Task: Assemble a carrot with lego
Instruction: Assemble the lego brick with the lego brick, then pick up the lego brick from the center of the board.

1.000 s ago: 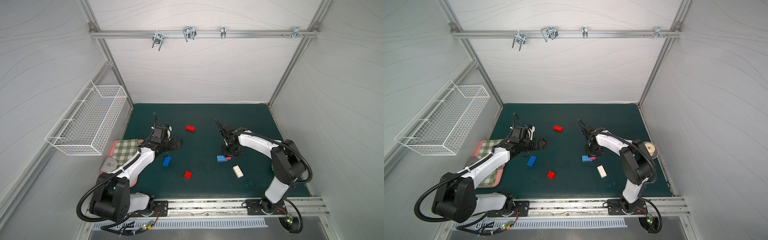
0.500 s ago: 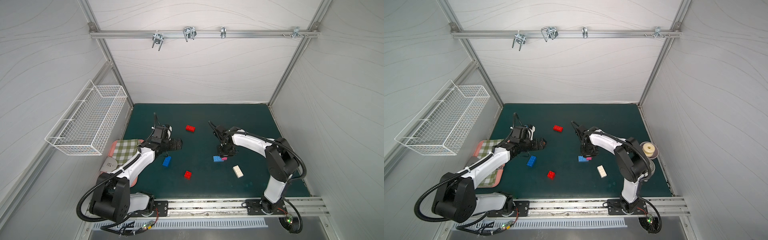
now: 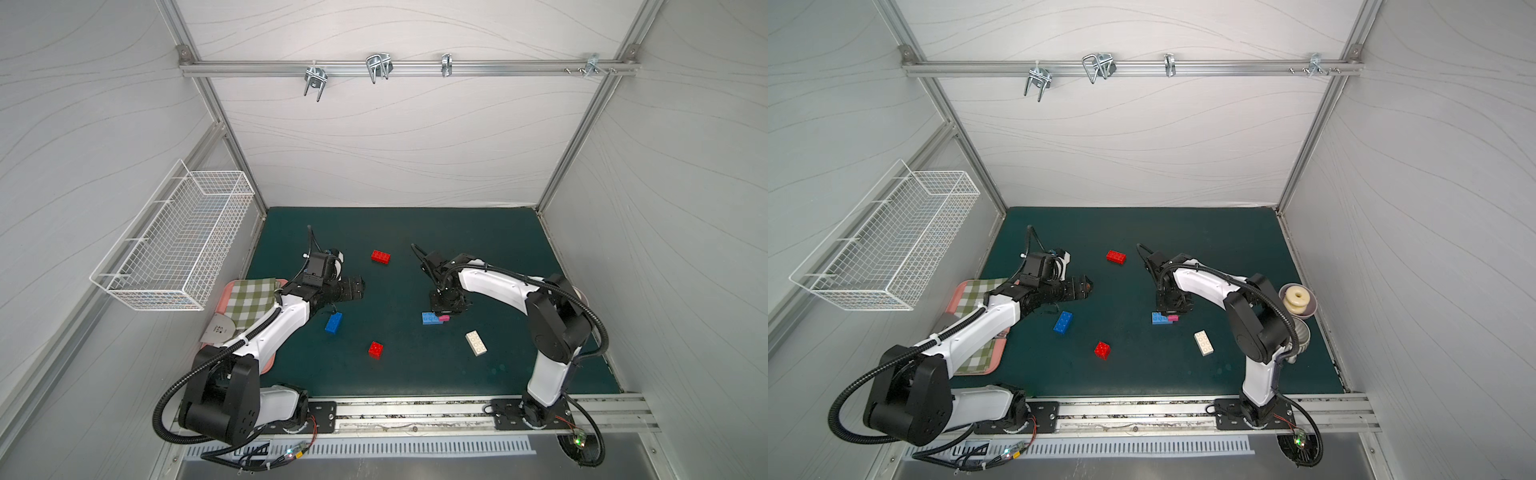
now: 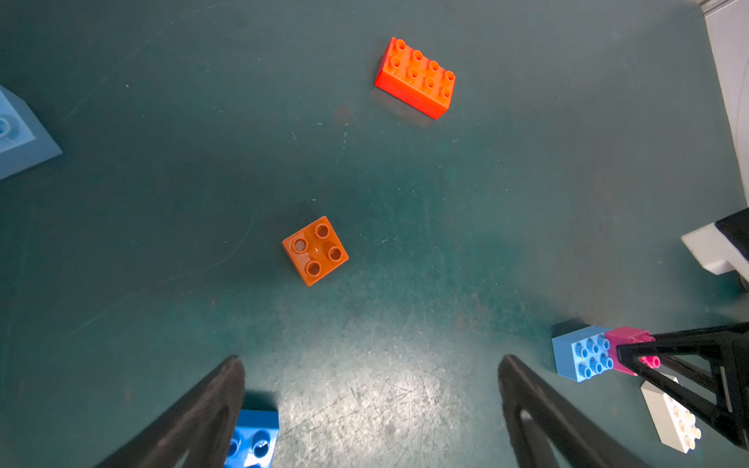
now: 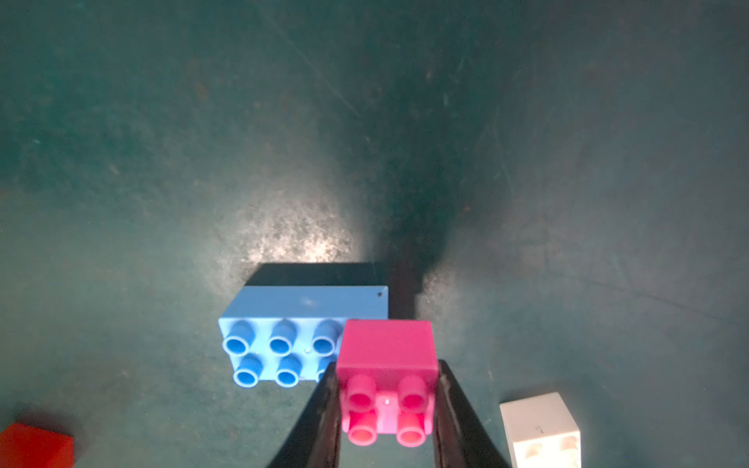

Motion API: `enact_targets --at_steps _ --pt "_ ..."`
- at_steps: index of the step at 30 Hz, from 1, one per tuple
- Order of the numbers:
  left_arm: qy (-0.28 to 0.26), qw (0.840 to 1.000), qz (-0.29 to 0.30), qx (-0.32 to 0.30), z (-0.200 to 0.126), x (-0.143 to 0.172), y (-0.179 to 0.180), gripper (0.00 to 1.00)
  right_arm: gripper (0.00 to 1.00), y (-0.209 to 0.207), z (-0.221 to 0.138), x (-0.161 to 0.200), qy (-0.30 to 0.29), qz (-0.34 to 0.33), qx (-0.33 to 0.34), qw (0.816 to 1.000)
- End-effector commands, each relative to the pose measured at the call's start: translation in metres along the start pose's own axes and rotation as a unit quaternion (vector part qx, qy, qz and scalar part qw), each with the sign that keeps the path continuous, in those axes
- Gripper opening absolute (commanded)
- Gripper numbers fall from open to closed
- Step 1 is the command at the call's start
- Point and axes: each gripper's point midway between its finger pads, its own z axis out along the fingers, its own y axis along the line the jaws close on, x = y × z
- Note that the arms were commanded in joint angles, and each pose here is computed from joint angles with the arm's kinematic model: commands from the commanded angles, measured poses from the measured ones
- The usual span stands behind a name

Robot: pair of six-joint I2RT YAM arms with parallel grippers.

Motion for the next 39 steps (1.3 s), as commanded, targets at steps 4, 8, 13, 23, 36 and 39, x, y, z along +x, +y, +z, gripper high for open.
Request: enact_targets --at_steps 4,8,13,23,36,39 --pt "-0.023 1.0 0.008 -0.005 -0.008 -0.01 -0.002 0.98 0.38 -0.009 -0.008 0.008 0.022 0.025 0.001 0.999" --pt "-0.024 1.0 0.007 -0.01 -0.008 -0.011 0.0 0.98 0.46 -0.008 -0.016 0.003 0.012 0.029 -0.01 0.999" --pt "-0.018 0.999 -0.005 -0.026 -0.007 -0.014 0.003 0.98 0.55 -0.008 -0.027 -0.001 0.0 0.034 -0.022 0.999" --pt "0.096 0.984 -0.068 -0.135 0.013 -0.02 0.026 0.82 0.7 -0.014 -0.059 -0.006 -0.025 0.034 -0.041 0.998" --pt "0.202 0.952 -0.142 -0.179 0.056 -0.007 0.022 0.64 0.78 -0.029 -0.072 -0.013 -0.04 0.043 -0.048 0.997" --pt "0.206 0.948 -0.152 -0.19 0.065 -0.003 0.024 0.6 0.79 -0.029 -0.071 -0.014 -0.04 0.044 -0.051 0.997"
